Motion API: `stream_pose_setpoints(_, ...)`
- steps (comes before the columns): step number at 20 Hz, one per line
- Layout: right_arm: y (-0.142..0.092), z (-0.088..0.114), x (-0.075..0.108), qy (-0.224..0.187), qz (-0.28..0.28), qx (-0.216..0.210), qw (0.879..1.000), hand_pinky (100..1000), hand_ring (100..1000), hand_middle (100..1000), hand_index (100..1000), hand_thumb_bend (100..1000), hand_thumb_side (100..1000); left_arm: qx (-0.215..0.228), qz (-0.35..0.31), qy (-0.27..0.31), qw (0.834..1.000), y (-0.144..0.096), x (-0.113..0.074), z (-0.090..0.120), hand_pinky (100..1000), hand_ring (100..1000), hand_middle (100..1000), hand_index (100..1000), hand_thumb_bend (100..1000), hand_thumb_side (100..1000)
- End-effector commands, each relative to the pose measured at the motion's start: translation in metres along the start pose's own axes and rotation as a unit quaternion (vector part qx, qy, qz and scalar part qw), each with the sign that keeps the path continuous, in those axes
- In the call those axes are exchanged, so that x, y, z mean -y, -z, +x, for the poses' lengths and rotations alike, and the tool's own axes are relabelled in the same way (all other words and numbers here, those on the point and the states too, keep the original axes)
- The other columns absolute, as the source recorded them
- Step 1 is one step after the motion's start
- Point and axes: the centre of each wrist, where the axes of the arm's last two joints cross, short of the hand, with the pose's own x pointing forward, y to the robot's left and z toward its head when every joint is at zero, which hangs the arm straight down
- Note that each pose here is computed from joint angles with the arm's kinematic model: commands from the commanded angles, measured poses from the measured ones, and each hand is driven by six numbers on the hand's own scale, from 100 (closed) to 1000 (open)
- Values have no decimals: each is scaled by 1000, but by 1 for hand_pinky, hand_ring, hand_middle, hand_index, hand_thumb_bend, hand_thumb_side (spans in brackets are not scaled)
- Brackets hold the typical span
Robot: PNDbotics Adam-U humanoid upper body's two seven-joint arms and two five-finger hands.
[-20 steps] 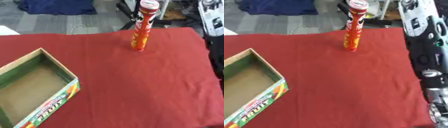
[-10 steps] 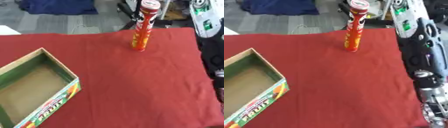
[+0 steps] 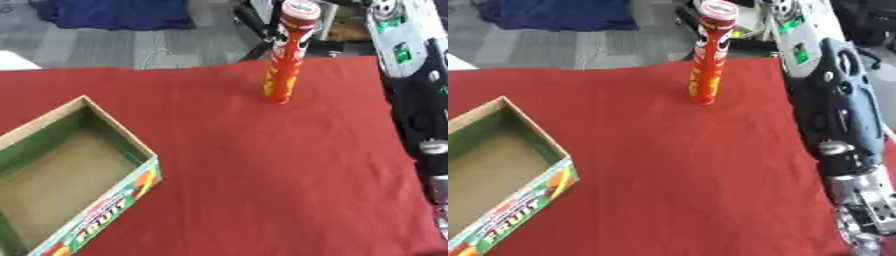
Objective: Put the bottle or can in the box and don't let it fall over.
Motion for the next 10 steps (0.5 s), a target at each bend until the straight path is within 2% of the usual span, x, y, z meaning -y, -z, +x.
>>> stream_pose_setpoints(1,1,3,10,-13,-11,10,1000,816,880,887,964,100,944,10,-11,14,1000,5,-3,8,376,853,653,697,100,671)
stream_pose_setpoints(10,1,9,1,-10,4,27,1000,827,884,893,967,100,961,12,-10,14,1000,5,-2,7,376,856,653,697,100,671)
